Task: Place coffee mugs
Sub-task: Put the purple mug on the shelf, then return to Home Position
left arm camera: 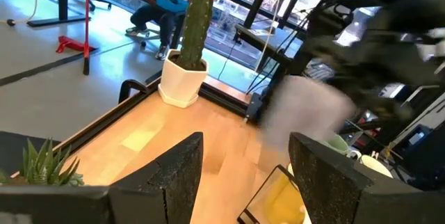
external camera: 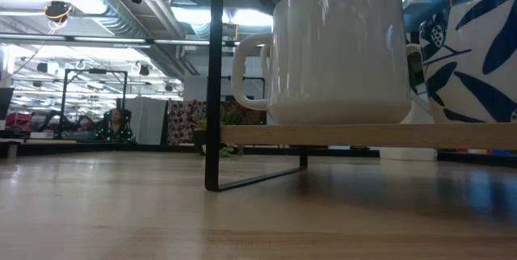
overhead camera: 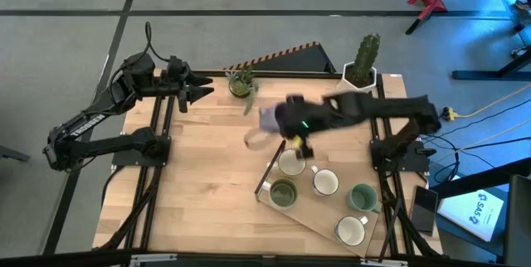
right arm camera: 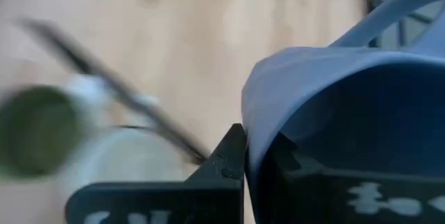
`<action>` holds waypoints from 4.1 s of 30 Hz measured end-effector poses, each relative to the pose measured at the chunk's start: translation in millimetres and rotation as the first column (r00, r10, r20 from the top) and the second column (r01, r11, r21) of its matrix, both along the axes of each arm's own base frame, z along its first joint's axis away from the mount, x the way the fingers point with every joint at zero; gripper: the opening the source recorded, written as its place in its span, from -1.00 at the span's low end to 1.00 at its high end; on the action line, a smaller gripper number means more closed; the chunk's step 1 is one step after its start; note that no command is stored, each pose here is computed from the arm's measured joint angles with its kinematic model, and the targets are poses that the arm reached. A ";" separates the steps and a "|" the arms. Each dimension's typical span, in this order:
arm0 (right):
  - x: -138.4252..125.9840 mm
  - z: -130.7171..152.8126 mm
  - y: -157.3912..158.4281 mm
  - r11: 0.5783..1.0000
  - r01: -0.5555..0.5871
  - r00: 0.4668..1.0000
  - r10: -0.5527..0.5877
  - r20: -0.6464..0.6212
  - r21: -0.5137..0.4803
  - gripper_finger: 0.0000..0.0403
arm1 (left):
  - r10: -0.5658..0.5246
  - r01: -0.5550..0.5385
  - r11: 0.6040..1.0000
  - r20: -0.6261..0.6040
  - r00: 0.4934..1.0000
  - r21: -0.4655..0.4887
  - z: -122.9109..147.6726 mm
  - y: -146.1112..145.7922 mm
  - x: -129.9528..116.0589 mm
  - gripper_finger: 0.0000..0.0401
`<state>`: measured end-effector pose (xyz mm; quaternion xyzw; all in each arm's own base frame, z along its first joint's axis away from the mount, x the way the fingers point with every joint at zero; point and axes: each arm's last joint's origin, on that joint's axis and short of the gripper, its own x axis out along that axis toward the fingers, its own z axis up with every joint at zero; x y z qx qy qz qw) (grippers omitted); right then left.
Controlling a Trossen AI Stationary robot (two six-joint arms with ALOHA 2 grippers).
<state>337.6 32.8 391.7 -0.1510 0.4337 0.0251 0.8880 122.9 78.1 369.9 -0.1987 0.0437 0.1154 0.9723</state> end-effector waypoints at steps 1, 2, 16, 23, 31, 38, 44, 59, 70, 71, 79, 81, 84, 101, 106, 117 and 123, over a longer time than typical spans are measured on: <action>-6.0 4.8 15.1 0.999 -0.029 0.999 0.029 0.018 0.017 -1.00 | 0.000 0.000 1.000 0.000 1.000 0.000 0.0 0.0 0.0 0.04; -11.7 8.8 29.3 0.998 -0.056 0.998 0.055 0.035 0.035 -1.00 | 0.000 0.000 1.000 0.000 1.000 0.000 0.0 0.0 0.0 0.04; -80.1 4.9 183.0 0.936 -0.195 0.980 0.200 0.014 0.295 -1.00 | -0.008 0.008 1.000 -0.047 0.999 -0.005 -4.9 -0.6 -0.6 0.04; -85.3 -12.5 208.3 0.920 -0.125 0.982 0.169 -0.089 0.371 -1.00 | -0.010 0.011 1.000 -0.051 0.999 0.013 -5.0 -0.7 -0.7 0.04; -79.0 -49.6 217.8 0.945 -0.073 0.924 0.184 -0.336 0.318 -1.00 | -0.010 0.011 1.000 -0.052 0.999 0.011 -5.1 -0.7 -0.7 0.04; -73.9 -75.5 223.5 0.970 -0.006 0.877 0.122 -0.465 0.244 -1.00 | -0.006 0.007 1.000 -0.054 0.999 0.010 -5.3 -0.6 -0.8 0.04; -64.6 -92.8 231.8 0.976 -0.004 0.870 0.110 -0.480 0.218 -1.00 | -0.003 0.004 1.000 -0.055 0.998 0.012 -5.3 -0.5 -0.8 0.04; -46.0 -125.2 232.7 0.983 0.085 0.826 0.022 -0.563 0.164 -1.00 | -0.003 0.004 1.000 -0.057 0.998 0.015 -5.4 -0.4 -0.7 0.04; -47.6 -128.3 231.9 0.982 0.122 0.806 -0.015 -0.591 0.142 -1.00 | -0.006 0.008 0.999 -0.061 0.998 0.037 -5.4 -0.4 -0.7 0.04; -47.1 -129.4 232.3 0.983 0.122 0.806 -0.015 -0.591 0.141 -1.00 | -0.006 0.009 0.999 -0.062 0.998 0.039 -5.4 -0.4 -0.7 0.04; -42.8 -135.3 232.4 0.983 0.129 0.805 -0.028 -0.593 0.129 -0.94 | -0.006 0.009 0.999 -0.062 0.998 0.040 -5.3 -0.5 -0.8 0.04; -42.6 -136.7 232.6 0.984 0.130 0.803 -0.031 -0.595 0.123 -0.90 | -0.006 0.009 0.999 -0.062 0.998 0.040 -5.4 -0.4 -0.7 0.04; -42.2 -137.7 232.9 0.984 0.130 0.803 -0.033 -0.595 0.121 -0.84 | -0.006 0.009 0.999 -0.062 0.998 0.040 -5.4 -0.4 -0.8 0.04; -40.4 -118.7 233.9 0.981 0.125 0.830 -0.021 -0.558 0.148 -0.32 | -0.045 0.042 0.995 -0.027 0.999 -0.089 -5.0 -2.3 -0.8 0.04; -40.3 -82.6 229.8 0.996 0.006 0.885 0.038 -0.464 0.092 -0.21 | -0.048 0.052 0.992 0.030 0.998 -0.114 0.9 -5.2 -4.1 0.04; -77.2 51.3 166.3 0.874 0.036 0.986 0.048 0.161 -0.485 -0.23 | -0.143 0.127 0.990 0.356 0.924 0.067 41.0 -20.4 -21.5 0.04; -126.5 104.9 118.4 0.742 0.178 0.947 0.050 0.317 -0.646 -0.29 | -0.107 0.092 0.994 0.406 0.907 0.056 45.9 -28.5 -34.1 0.04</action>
